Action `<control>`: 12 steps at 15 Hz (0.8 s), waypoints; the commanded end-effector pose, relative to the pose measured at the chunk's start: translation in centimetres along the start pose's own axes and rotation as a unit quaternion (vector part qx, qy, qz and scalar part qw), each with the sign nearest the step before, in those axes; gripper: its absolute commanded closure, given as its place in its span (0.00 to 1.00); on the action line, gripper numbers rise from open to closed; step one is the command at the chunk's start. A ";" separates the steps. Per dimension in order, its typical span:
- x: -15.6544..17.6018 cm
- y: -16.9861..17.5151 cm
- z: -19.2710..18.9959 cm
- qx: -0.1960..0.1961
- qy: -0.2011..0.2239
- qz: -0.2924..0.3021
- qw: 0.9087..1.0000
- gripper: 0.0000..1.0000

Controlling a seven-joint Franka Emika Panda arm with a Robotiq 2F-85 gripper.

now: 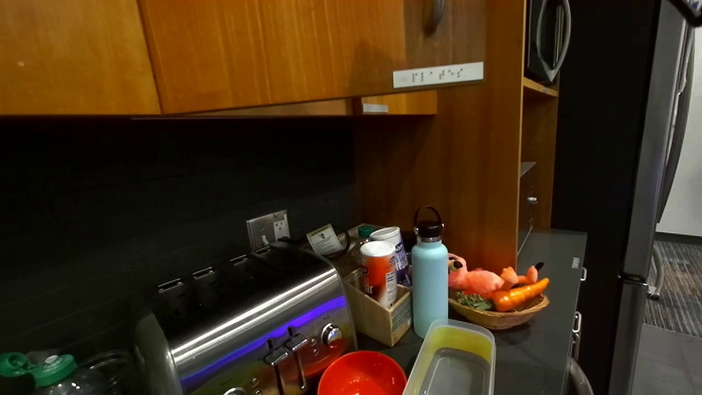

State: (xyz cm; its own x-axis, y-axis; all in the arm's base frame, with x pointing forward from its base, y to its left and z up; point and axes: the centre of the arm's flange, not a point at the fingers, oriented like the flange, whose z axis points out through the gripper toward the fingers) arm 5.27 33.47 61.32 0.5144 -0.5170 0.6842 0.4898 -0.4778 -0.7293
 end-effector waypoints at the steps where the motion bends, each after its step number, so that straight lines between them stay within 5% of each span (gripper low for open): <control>1: -5.5 -6.1 -2.5 0.064 -0.051 0.025 0.996 0.00; 4: -10.2 -11.0 -5.4 0.128 -0.104 0.038 0.986 0.00; 9: -14.0 -15.4 -9.1 0.227 -0.184 0.074 0.954 0.00; 10: -13.7 -14.3 -10.7 0.205 -0.149 0.050 0.966 0.00; 12: -14.1 -15.0 -10.9 0.217 -0.166 0.063 0.960 0.00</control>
State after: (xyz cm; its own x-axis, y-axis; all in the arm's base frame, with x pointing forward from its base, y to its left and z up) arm -16.98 40.25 62.55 0.7499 -0.2618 0.6075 0.6186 -0.0481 -0.7842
